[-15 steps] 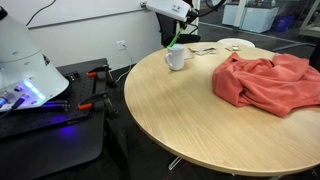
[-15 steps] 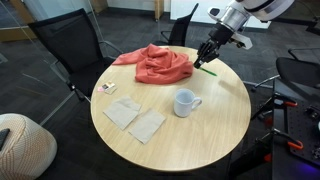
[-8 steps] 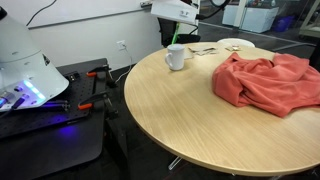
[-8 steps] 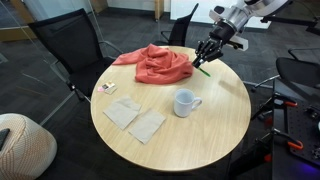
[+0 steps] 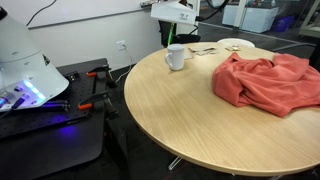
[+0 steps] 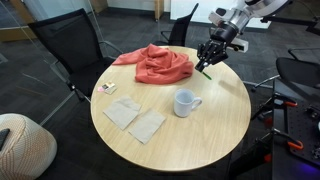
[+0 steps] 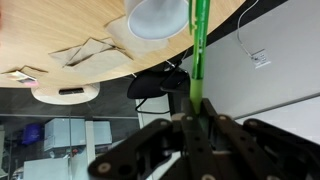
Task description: Put the pen in the mug
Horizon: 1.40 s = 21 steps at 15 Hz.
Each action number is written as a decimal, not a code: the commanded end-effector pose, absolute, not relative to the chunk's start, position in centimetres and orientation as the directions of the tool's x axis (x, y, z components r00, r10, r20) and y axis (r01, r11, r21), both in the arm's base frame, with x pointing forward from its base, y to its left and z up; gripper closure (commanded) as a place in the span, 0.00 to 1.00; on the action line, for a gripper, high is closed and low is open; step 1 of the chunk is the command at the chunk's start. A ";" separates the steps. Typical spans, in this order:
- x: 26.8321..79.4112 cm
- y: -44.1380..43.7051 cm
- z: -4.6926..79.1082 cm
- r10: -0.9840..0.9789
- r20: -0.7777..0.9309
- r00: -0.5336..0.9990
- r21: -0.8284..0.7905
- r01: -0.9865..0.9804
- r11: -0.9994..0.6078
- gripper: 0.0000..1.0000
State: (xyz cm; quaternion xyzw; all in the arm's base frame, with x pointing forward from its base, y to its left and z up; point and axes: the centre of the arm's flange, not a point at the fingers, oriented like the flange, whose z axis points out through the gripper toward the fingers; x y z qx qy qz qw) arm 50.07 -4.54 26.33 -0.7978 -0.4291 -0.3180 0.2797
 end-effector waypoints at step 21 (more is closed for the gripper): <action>52.7 -0.9 22.9 0.357 0.934 -0.034 0.136 0.955 -0.264 0.97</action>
